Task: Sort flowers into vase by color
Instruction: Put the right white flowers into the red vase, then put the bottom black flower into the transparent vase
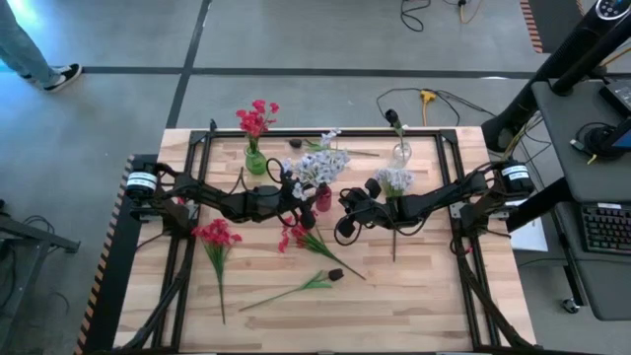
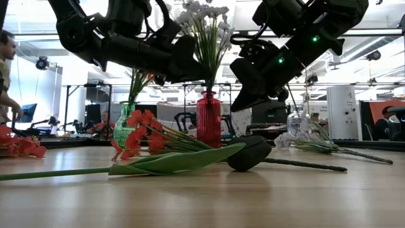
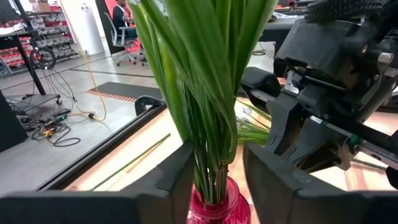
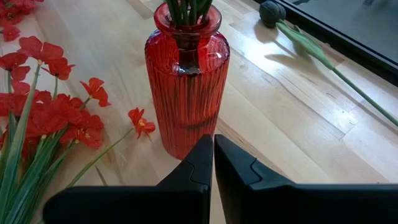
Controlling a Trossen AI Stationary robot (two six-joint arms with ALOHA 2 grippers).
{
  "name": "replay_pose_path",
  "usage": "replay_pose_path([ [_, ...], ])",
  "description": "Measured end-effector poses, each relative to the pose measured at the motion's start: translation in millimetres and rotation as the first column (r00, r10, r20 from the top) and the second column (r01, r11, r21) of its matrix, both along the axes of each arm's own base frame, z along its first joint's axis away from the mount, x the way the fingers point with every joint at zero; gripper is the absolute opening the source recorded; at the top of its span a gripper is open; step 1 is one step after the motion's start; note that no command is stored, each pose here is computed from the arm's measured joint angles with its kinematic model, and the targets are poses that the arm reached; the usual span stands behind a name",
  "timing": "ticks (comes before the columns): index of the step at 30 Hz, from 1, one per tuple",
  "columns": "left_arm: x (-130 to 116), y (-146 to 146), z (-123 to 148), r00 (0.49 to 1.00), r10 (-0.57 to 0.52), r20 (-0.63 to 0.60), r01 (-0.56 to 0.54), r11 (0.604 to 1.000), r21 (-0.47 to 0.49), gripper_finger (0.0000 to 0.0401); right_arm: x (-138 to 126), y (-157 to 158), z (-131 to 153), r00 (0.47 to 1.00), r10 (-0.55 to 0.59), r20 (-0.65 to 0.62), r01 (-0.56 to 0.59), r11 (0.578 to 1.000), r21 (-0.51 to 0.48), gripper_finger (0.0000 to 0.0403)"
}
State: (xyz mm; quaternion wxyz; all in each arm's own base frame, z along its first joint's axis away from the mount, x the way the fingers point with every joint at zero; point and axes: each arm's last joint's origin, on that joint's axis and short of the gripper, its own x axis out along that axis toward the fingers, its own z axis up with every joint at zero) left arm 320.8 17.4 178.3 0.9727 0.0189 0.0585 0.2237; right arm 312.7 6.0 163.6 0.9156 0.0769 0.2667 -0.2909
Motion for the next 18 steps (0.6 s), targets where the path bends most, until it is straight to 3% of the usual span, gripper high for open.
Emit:
replay_pose_path([
  [8,-1,-3,2,1.0,-0.011,-0.013,0.011,1.0,0.003,0.0191,-2,0,3,1.0,0.002,-0.003,-0.002,1.0,-0.002,0.0009],
  [18,-12,-6,9,0.991,-0.02,-0.132,0.02,1.0,-0.003,0.021,-18,-1,22,0.999,-0.036,-0.012,0.037,0.998,0.044,0.0009],
])
